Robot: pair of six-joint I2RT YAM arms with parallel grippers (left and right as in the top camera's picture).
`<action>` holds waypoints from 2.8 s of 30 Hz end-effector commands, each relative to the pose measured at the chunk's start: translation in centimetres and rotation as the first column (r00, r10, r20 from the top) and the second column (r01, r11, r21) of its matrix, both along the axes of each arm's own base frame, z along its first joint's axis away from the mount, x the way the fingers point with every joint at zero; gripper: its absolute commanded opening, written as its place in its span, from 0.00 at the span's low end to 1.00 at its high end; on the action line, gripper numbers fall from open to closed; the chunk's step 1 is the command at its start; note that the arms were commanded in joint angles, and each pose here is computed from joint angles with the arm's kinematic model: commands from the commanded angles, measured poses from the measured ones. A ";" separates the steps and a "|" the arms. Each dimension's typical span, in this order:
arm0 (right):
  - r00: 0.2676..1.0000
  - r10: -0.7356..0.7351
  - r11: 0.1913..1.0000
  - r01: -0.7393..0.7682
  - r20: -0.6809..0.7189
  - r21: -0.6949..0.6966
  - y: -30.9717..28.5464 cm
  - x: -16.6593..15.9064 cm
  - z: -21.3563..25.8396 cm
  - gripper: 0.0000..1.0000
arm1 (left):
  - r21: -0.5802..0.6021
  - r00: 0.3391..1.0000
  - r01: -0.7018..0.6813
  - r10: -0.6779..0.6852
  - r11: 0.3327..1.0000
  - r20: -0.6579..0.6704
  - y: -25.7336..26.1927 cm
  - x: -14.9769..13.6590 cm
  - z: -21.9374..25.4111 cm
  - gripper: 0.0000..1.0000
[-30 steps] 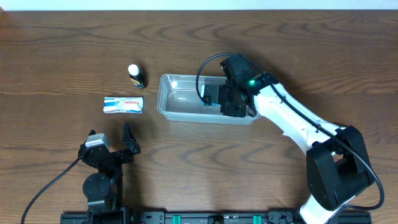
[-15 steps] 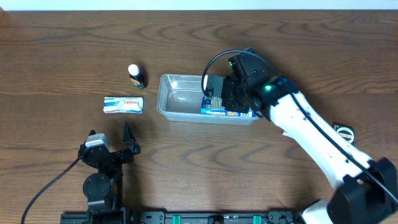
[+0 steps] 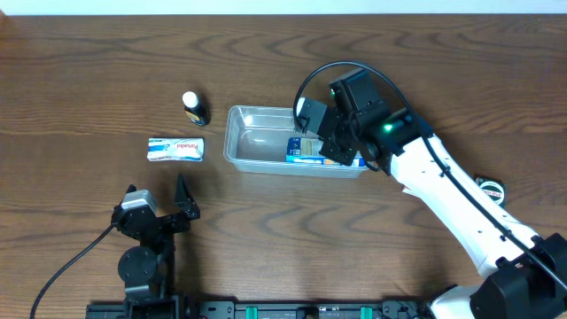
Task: Pack container
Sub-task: 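Lower the blue box into the container's right side and release, then move right gripper to the red Panadol packet and grasp it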
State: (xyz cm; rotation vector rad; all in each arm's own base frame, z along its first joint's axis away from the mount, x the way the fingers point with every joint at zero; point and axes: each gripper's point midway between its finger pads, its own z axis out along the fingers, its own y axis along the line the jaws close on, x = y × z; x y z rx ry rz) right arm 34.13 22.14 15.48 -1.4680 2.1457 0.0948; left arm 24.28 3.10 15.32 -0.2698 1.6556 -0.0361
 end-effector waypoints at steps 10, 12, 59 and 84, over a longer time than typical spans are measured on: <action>0.982 -0.041 0.999 0.041 -0.186 0.000 0.5 -1.8 -3.7 0.01 | 0.013 0.999 -0.014 0.015 1.000 -0.051 0.3 -0.1 -1.7 0.98; 0.979 -0.043 0.999 0.041 -0.202 -0.010 0.5 -1.8 -4.4 0.01 | 0.013 0.999 -0.014 0.015 1.000 -0.051 0.3 -0.1 -1.7 0.98; 0.450 -0.795 0.490 0.872 -0.407 0.009 -17.8 1.2 1.8 0.99 | 0.013 0.999 -0.014 0.015 1.000 -0.051 0.3 -0.1 -1.7 0.98; -0.245 -0.906 -0.215 0.969 -0.344 -0.125 -25.5 -3.9 -13.0 0.89 | 0.013 0.999 -0.014 0.015 1.000 -0.051 0.3 -0.1 -1.7 0.98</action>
